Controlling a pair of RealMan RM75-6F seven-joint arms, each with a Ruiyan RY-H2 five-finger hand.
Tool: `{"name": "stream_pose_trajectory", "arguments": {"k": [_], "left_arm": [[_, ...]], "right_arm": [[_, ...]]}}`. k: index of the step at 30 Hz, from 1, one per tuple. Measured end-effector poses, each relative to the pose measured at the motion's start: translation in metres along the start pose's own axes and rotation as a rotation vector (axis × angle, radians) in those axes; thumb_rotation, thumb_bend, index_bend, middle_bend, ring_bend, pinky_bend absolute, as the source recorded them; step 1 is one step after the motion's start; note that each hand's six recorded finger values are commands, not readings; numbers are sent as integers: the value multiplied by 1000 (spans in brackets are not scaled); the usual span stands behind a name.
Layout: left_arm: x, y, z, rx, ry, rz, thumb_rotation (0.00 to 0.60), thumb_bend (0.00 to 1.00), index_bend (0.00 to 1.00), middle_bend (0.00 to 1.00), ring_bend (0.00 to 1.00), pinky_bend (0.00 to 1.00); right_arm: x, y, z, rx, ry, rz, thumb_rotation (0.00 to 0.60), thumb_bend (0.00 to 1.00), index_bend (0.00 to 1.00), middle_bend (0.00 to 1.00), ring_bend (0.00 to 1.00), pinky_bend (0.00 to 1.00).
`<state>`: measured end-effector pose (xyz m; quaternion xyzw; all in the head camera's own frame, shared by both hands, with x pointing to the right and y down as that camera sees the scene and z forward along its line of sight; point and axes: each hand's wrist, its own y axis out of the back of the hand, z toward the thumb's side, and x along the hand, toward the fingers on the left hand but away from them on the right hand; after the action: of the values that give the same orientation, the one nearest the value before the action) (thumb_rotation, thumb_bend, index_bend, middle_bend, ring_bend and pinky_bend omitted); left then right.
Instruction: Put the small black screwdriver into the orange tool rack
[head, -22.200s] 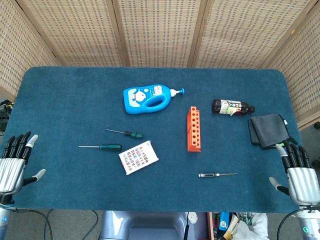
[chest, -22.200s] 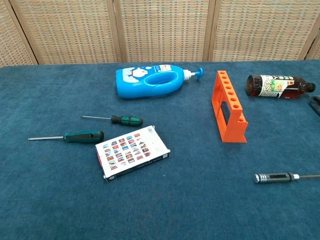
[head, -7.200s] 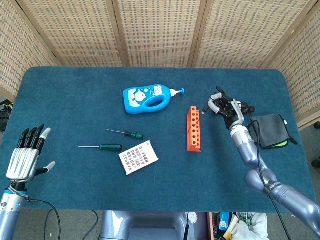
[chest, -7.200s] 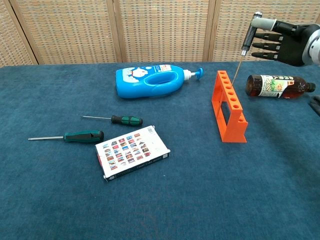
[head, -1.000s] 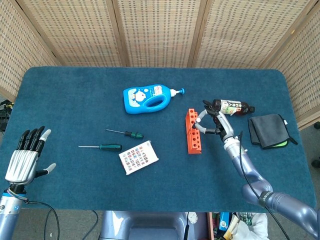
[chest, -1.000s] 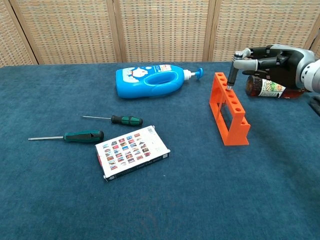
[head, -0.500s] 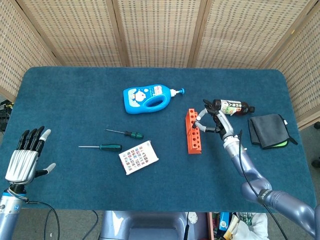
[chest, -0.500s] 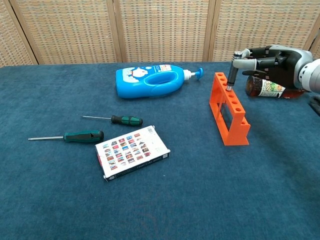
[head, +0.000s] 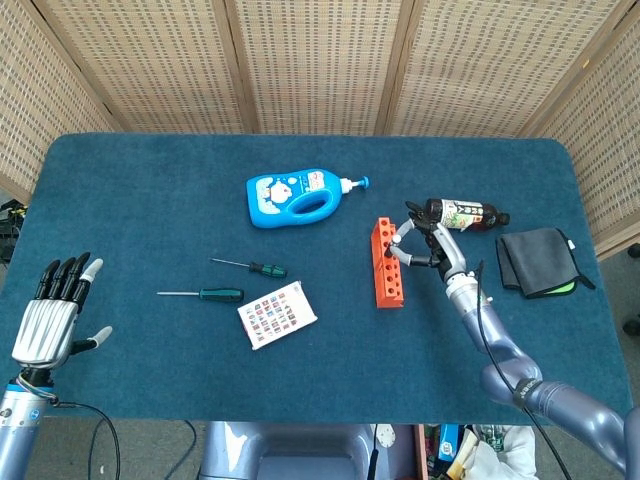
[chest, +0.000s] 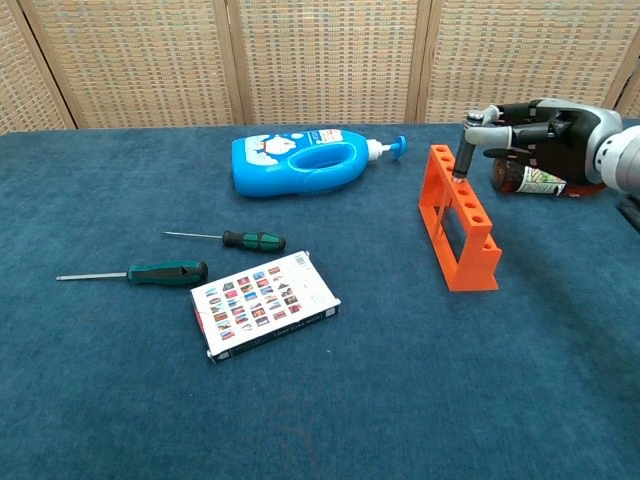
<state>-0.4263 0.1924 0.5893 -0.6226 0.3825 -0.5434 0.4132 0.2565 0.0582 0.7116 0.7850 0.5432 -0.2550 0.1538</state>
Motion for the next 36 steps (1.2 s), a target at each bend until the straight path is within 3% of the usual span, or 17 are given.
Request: {"name": "stream_pose_trajectory", "arguments": {"k": [36], "left_arm": [[-1,1,0,-4,-3,3,600,0,0,0,0,0]], "right_arm": [[2,-6,-5,3,-15,22,600,280,658,20,0,0]]}}
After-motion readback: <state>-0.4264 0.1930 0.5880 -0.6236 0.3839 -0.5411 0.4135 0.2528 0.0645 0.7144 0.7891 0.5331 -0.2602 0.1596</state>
